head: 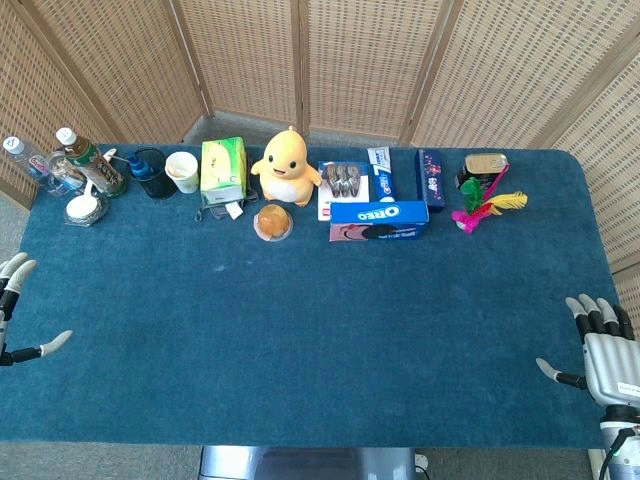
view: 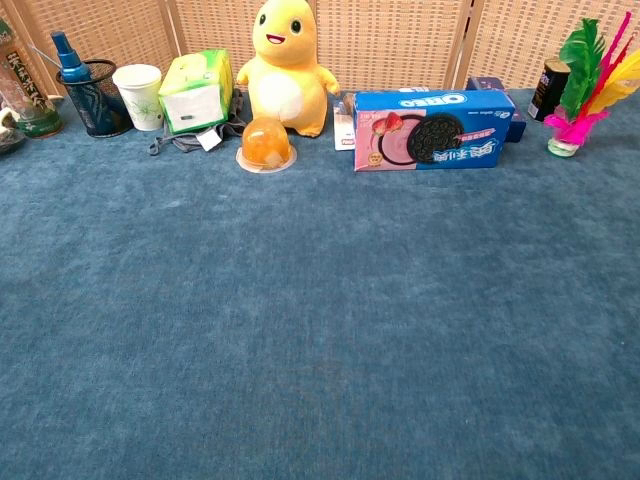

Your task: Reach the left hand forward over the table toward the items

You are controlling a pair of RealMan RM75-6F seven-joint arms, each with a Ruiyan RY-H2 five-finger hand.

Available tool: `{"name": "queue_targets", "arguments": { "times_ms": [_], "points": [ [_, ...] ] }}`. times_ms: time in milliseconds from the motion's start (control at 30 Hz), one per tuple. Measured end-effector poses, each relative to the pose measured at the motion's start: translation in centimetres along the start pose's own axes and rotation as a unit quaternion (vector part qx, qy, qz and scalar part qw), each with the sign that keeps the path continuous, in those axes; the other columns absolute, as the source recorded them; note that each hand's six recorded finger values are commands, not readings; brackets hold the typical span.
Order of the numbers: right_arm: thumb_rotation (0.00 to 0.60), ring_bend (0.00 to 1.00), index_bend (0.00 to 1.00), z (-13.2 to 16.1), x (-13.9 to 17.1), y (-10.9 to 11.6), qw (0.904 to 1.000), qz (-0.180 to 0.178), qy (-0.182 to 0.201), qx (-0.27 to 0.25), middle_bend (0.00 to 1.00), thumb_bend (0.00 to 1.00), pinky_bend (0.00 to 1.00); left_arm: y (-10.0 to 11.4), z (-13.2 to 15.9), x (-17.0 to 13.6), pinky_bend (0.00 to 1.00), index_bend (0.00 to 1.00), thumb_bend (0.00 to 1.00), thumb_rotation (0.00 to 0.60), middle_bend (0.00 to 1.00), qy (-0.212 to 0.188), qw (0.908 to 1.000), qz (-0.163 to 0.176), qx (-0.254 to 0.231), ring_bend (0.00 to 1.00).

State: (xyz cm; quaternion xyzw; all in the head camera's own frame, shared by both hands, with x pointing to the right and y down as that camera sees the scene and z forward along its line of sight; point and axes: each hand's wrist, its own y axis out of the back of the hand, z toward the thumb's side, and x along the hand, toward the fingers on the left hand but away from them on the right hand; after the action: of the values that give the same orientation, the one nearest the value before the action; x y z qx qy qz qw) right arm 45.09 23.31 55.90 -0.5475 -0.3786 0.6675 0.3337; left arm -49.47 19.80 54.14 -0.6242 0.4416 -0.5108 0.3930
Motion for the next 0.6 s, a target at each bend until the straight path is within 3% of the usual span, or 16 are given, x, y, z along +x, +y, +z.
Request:
{"name": "queue_targets", "arguments": {
  "times_ms": [233,300,367,433,500,600],
  "points": [
    [0.381,0.0,0.0,0.0,0.0,-0.1,1.0,0.001,0.0,0.001,0.0,0.0,0.02,-0.2,-0.1,-0.1,0.05,0.0,0.08,0.307,0.0,-0.001,1.0,-0.004,0.002,0.0],
    [0.385,0.0,0.0,0.0,0.0,0.0,1.0,0.0,0.0,0.0,0.0,0.0,0.02,-0.3,0.0,0.0,0.09,0.0,0.08,0.311,0.0,-0.004,1.0,-0.004,0.002,0.0],
    [0.383,0.0,0.0,0.0,0.0,0.0,1.0,-0.001,0.0,-0.001,0.0,0.0,0.02,-0.3,0.3,0.1,0.26,0.0,0.08,0.322,0.0,-0.011,0.9999,0.0,0.002,0.0],
    [0.382,0.0,0.0,0.0,0.0,0.1,1.0,-0.002,-0.001,-0.002,0.0,0.0,0.02,-0.4,1.0,0.4,0.52,0.0,0.08,0.34,0.0,-0.028,0.9996,0.008,-0.004,0.0],
    [0.383,0.0,0.0,-0.1,0.0,0.1,1.0,-0.002,-0.003,-0.002,0.0,0.0,0.02,-0.5,1.6,0.7,0.64,0.0,0.08,0.351,0.0,-0.043,0.999,0.012,-0.007,0.0],
    [0.382,0.0,0.0,-0.1,-0.1,0.0,1.0,-0.001,-0.004,-0.002,0.0,0.0,0.02,-1.0,3.3,1.4,0.7,0.0,0.09,0.382,0.0,-0.074,0.9971,0.014,-0.005,0.01]
  ]
}}
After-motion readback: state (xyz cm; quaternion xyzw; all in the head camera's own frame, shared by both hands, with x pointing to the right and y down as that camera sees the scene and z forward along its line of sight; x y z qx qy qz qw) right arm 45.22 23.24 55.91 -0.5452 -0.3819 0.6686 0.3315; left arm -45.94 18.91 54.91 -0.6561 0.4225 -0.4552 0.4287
